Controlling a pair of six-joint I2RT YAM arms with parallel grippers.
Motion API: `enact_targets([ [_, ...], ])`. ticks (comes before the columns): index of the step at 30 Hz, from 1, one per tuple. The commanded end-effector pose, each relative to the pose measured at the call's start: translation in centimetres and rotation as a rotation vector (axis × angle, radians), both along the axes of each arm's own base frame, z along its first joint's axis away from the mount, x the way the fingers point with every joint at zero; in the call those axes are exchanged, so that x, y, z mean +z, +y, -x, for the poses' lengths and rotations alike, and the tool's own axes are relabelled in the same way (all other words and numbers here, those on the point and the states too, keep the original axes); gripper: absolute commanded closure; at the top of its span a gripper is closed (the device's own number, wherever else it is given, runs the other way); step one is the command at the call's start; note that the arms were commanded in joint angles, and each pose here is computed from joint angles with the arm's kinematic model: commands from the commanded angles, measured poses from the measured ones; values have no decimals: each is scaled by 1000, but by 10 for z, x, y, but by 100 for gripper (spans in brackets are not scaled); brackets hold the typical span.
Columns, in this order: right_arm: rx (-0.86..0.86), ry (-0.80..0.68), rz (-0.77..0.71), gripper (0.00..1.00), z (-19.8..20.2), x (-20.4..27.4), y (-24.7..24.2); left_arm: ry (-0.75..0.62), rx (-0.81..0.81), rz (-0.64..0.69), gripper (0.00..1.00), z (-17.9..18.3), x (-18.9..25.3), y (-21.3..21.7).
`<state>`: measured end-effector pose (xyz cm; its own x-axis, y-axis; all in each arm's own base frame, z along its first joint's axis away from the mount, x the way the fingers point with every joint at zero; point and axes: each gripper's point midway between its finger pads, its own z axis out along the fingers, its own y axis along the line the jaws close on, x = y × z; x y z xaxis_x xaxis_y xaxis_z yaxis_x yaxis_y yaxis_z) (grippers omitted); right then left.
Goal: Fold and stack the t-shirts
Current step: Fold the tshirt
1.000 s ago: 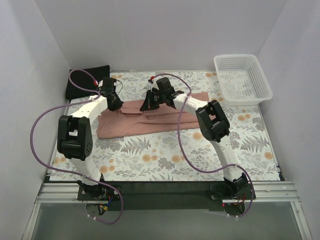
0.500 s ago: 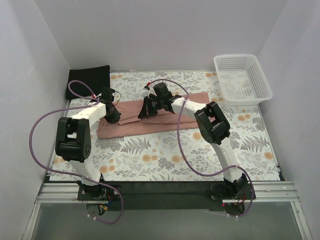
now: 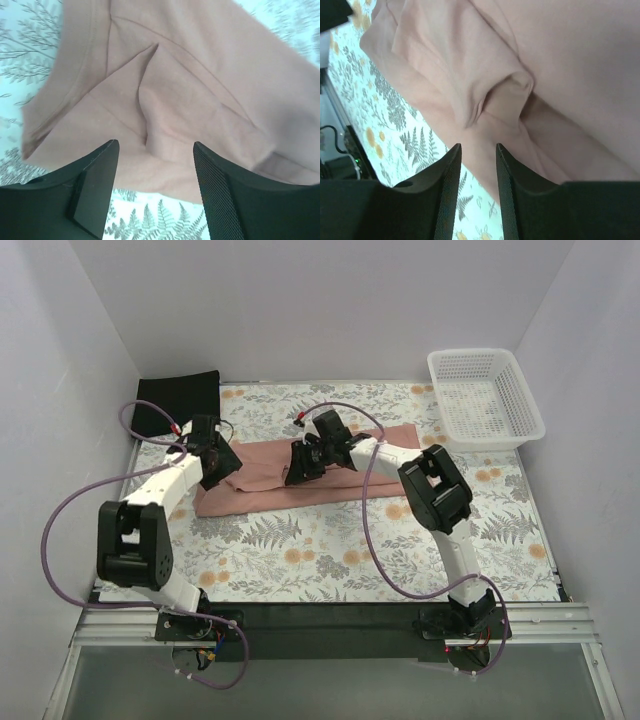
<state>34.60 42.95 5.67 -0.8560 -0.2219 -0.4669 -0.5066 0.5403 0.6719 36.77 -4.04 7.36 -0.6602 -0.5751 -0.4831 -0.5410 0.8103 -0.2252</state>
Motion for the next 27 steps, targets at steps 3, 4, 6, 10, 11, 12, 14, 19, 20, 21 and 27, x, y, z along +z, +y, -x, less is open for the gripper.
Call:
enact_targets([
  [3, 17, -249, 36, 63, 0, 51, -29, -138, 67, -42, 39, 18, 42, 19],
  [4, 8, -263, 60, 65, 0, 47, -35, -146, 66, -42, 39, 21, 42, 19],
  [6, 15, -267, 105, 67, 9, 33, -47, -117, 71, -62, 45, 33, 26, 25],
  [10, 3, -254, 165, 70, 14, 11, -62, -30, 87, -87, 55, 45, -2, 34],
  [11, -5, -255, 177, 71, 13, 8, -64, -11, 94, -96, 55, 47, -8, 38],
  [12, -12, -250, 192, 73, 13, 3, -67, 0, 105, -104, 55, 48, -11, 42],
  [14, -28, -258, 216, 73, 9, -3, -70, 36, 116, -116, 55, 50, -22, 48],
  [19, -63, -267, 262, 74, -1, -15, -80, 103, 129, -136, 56, 58, -40, 58],
  [20, -74, -270, 270, 74, -4, -16, -83, 114, 131, -141, 56, 59, -43, 59],
  [21, -80, -269, 278, 74, -7, -19, -85, 123, 132, -142, 56, 60, -44, 59],
  [27, -147, -306, 334, 74, -36, -25, -106, 150, 129, -151, 55, 65, -50, 61],
])
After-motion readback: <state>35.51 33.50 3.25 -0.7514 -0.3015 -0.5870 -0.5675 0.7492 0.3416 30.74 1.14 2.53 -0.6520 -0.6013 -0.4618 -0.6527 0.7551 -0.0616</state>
